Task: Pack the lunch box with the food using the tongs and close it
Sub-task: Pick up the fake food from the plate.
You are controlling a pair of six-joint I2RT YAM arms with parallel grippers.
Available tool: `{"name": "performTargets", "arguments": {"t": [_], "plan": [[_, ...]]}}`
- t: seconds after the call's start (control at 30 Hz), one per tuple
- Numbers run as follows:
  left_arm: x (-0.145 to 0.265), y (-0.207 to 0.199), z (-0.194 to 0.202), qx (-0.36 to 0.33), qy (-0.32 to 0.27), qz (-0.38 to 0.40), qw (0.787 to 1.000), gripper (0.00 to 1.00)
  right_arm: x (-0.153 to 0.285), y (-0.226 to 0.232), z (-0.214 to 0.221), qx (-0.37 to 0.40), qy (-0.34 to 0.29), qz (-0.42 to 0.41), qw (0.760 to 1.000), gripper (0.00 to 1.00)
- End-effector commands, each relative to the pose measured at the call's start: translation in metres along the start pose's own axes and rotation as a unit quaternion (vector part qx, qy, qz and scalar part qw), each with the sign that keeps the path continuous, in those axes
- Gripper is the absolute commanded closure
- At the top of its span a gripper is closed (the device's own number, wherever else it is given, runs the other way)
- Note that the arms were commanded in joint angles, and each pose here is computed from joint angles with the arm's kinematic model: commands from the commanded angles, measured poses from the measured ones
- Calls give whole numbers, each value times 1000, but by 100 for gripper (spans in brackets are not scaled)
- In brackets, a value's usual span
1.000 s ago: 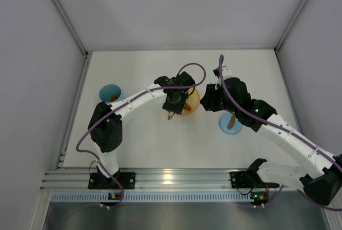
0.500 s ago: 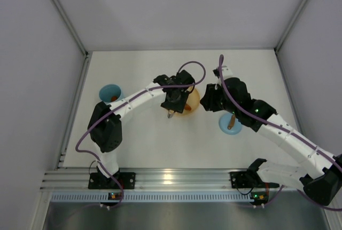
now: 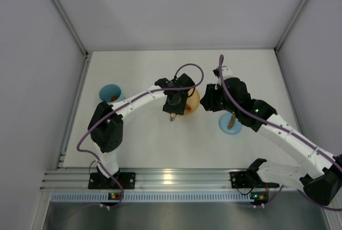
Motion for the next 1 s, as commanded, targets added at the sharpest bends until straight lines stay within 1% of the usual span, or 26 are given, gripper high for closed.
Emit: {"name": "performTargets", "arguments": {"t": [0.0, 0.33, 0.47, 0.53, 0.57, 0.63, 0.7, 0.83, 0.97], "plan": [[-3, -16, -13, 25, -32, 21, 999, 49, 5, 2, -10, 0, -18, -4, 1000, 65], [-14, -28, -16, 22, -25, 21, 999, 51, 6, 0, -8, 2, -18, 0, 1000, 65], [-14, -26, -15, 25, -29, 15, 999, 55, 5, 0, -7, 2, -16, 0, 1000, 65], [-14, -26, -15, 26, -29, 13, 999, 61, 6, 1, -7, 2, -16, -2, 1000, 65], [-13, -26, -15, 24, -30, 14, 999, 63, 6, 0, -7, 2, -16, -2, 1000, 65], [-10, -24, -15, 22, -31, 6, 999, 71, 6, 0, -8, 2, -17, -1, 1000, 65], [-4, -21, -17, 22, -38, 2, 999, 74, 7, 1, -9, 3, -18, -1, 1000, 65], [16, -15, -20, 23, -56, -2, 998, 84, 7, 1, -10, 4, -18, -2, 1000, 65], [47, -7, -24, 24, -82, 1, 996, 88, 7, 2, -11, 3, -20, -4, 1000, 65]]}}
Point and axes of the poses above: each gripper's point midway between its finger pads, its own x axis back along the fingers, its own y axis along the line the jaws close on, z = x × y, the point moved 4 cm from there along x, back along the fingers, and after that the axes turned 5 degrees about -x, right-handed, at the moved point
